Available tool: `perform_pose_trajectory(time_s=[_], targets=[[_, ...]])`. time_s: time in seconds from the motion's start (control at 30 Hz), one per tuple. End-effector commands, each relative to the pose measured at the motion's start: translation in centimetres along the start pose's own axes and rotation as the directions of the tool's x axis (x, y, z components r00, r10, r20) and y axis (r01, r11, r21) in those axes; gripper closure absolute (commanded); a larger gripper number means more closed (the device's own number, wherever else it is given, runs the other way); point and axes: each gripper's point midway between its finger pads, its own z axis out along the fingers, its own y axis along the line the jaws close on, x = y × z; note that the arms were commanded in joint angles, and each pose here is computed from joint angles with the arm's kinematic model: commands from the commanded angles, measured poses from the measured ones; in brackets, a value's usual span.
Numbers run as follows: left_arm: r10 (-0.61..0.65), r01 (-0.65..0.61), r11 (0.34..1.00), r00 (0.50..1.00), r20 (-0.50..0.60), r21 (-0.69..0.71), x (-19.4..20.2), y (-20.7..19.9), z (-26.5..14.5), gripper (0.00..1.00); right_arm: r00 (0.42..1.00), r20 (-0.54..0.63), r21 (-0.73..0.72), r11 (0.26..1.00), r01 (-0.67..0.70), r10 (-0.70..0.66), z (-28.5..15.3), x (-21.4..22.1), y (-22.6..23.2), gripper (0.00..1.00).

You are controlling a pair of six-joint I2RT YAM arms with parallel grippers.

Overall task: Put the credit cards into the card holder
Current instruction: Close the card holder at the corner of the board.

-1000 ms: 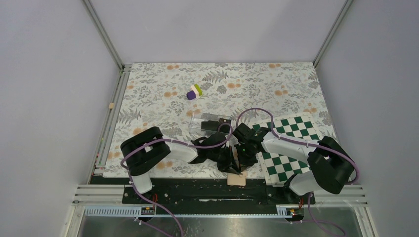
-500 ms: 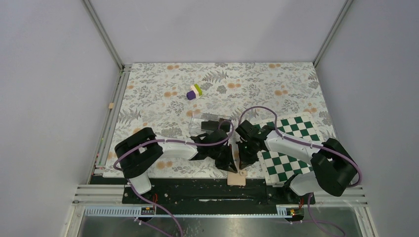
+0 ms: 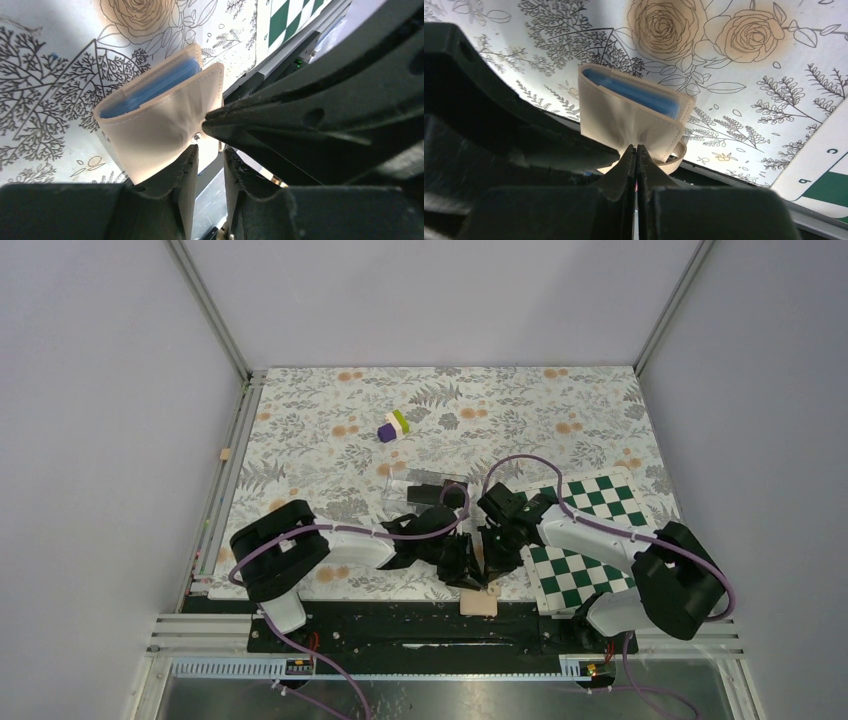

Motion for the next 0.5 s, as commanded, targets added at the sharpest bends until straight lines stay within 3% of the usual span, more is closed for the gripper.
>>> perform_pose_trajectory(time_s=[0.0,0.27,0.47], targets=[[-0.003,0.003,0.990,1.000,-0.005,0.142,0.2,-3.0,-0.2,0.73,1.000,-0.015,0.053,0.998,-0.013,0.014,0.8,-0.1,-1.3,1.00],[-0.016,0.019,0.987,1.000,-0.024,0.161,0.1,-3.2,0.8,0.71,0.999,-0.041,0.074,0.997,-0.031,0.034,1.8,0.3,-2.3,1.00],[-0.017,0.020,0.992,1.000,-0.025,0.122,0.1,-2.5,1.1,0.80,0.998,-0.051,0.070,0.997,-0.034,0.038,2.0,0.5,-2.3,1.00]])
